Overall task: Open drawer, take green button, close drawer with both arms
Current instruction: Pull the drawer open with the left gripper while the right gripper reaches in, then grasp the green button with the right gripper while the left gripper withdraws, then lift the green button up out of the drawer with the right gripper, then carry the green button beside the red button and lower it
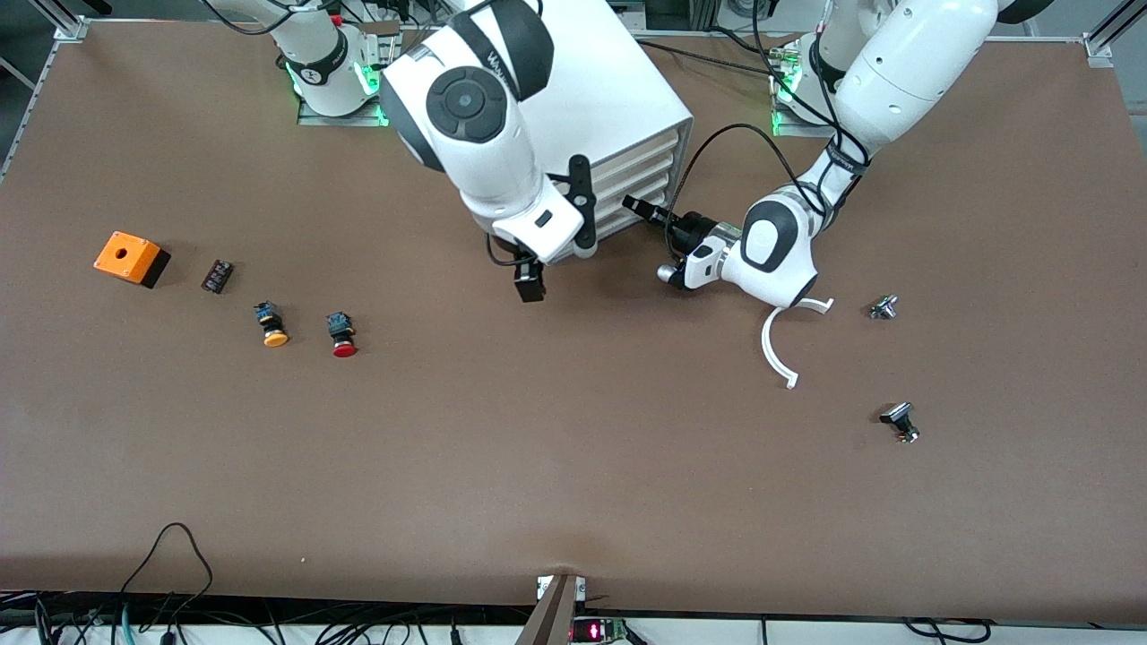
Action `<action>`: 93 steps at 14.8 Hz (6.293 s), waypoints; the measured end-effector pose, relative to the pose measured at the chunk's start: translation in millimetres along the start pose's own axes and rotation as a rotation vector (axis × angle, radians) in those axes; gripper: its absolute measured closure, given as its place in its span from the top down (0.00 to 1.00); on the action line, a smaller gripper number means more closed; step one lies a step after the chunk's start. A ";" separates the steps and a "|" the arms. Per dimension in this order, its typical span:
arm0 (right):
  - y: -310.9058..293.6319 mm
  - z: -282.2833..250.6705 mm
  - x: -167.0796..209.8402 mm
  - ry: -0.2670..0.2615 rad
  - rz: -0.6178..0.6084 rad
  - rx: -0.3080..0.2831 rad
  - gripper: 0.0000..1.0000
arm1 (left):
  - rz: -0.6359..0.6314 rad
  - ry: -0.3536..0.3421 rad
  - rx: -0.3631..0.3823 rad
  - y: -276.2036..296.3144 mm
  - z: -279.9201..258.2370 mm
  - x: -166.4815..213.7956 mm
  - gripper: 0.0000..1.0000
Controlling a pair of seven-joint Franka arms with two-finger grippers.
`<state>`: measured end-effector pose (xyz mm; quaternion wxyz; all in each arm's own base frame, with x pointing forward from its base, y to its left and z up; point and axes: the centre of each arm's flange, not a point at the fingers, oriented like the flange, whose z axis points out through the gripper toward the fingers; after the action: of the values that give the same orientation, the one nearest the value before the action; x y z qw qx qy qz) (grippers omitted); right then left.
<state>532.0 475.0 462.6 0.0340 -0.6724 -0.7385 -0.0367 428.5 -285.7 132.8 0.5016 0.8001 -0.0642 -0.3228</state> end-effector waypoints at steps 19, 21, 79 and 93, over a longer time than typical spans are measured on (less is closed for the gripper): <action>-4.9 47.9 39.0 0.022 -0.034 0.017 1.00 | 0.057 0.388 0.059 13.5 -192.3 29.4 0.48; -11.2 57.9 51.3 0.033 -0.044 0.017 1.00 | 0.084 0.465 0.098 29.8 -212.7 28.1 0.66; -15.9 56.5 94.5 0.078 0.139 -0.213 0.41 | -0.056 0.517 1.179 271.2 -441.0 -195.1 1.00; 56.6 82.3 -125.9 -0.041 0.632 -0.116 0.41 | -0.064 0.519 1.175 268.6 -443.7 -195.9 1.00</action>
<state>600.1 363.7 368.6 -0.0096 -0.8699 -0.4903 -0.0525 592.2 4.4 576.0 -0.0309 0.9951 -0.0829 -0.0443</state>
